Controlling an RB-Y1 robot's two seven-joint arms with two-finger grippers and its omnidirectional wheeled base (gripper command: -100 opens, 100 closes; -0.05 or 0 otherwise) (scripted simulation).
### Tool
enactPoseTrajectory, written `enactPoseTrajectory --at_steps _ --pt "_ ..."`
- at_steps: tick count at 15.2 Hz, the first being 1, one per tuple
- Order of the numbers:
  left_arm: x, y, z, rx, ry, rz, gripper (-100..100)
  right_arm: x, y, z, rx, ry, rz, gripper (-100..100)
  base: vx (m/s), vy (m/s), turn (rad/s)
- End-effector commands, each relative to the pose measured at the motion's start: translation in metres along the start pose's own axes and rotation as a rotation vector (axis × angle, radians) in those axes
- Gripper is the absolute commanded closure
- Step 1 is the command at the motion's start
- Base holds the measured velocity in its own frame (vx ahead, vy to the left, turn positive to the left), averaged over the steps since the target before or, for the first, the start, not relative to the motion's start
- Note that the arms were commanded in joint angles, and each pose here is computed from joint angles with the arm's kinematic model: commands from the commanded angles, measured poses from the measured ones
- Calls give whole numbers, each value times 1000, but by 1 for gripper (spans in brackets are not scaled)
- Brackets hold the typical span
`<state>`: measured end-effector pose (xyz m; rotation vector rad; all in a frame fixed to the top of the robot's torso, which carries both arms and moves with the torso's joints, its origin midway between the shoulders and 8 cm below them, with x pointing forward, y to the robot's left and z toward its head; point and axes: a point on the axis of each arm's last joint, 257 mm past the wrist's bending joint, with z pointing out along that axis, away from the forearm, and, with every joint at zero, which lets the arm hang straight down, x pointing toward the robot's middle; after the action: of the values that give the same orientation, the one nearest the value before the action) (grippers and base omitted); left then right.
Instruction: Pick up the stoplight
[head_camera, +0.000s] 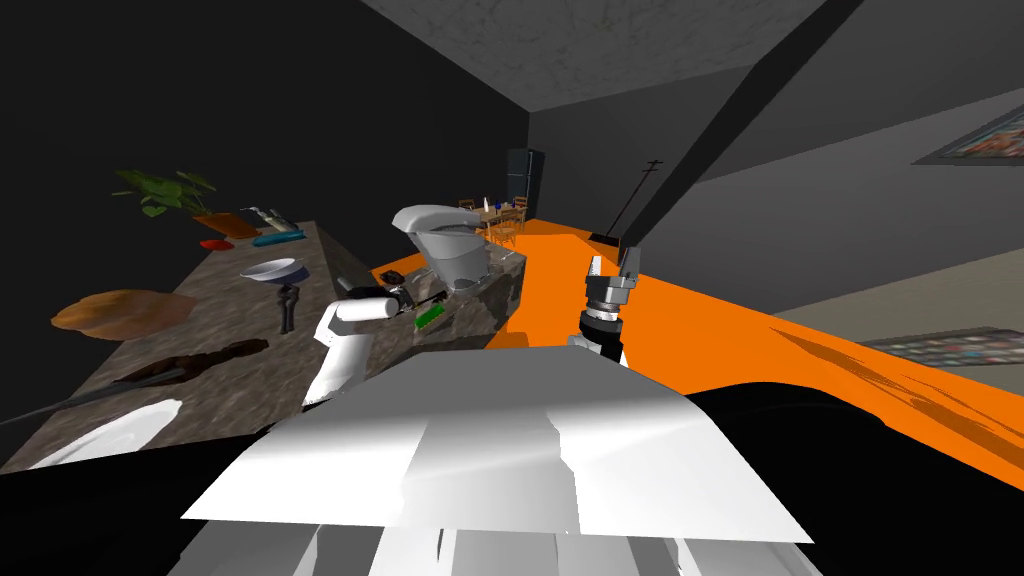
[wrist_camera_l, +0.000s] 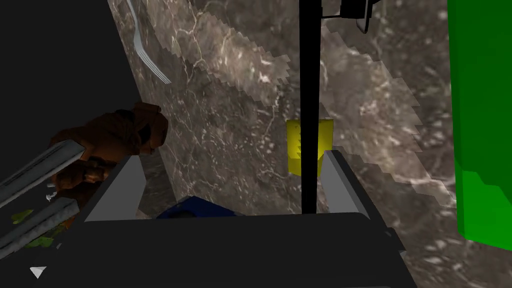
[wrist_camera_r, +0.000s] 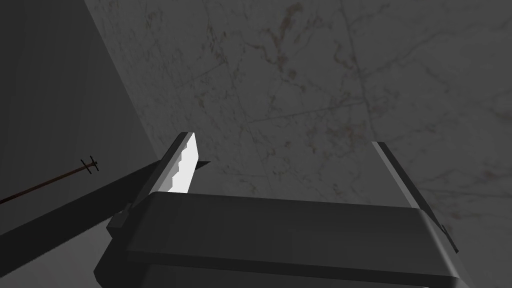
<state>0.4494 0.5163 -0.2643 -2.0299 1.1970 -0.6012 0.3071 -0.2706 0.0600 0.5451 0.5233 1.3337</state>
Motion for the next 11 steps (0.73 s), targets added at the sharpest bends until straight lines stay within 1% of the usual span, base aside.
enactPoseTrajectory --at_steps 1,2,3,4,5,6,7,8,9,10,11 --pt "-5 7 2 -46 -15 -19 -100 0 0 0 0 0 0 0 18 -13 -92" --pt "-5 7 2 -46 -15 -19 -100 0 0 0 0 0 0 0 11 -6 -31" --pt "-9 12 3 -81 -25 -41 -100 0 0 0 0 0 0 0 10 -9 -61" --pt "-9 13 3 -85 -26 -40 -100 0 0 0 0 0 0 0 10 -8 -75" --pt "-12 17 4 -114 -34 -60 -100 0 0 0 0 0 0 0 13 -9 -101" --pt "-13 19 4 -121 -37 -60 -100 0 0 0 0 0 0 0 16 -7 -78" --pt "-16 24 4 -151 -45 -78 -100 0 0 0 0 0 0 0 21 -7 -66" --pt "-16 25 4 -155 -46 -78 -100 0 0 0 0 0 0 0 20 -6 -57" --pt "-19 31 4 -187 -55 -95 -100 0 0 0 0 0 0 0 20 -4 -62" --pt "-19 31 4 -187 -55 -95 -100 0 0 0 0 0 0 0 20 -3 -60" --pt "-21 37 5 -216 -62 -109 -100 0 0 0 0 0 0 0 21 -4 -74"
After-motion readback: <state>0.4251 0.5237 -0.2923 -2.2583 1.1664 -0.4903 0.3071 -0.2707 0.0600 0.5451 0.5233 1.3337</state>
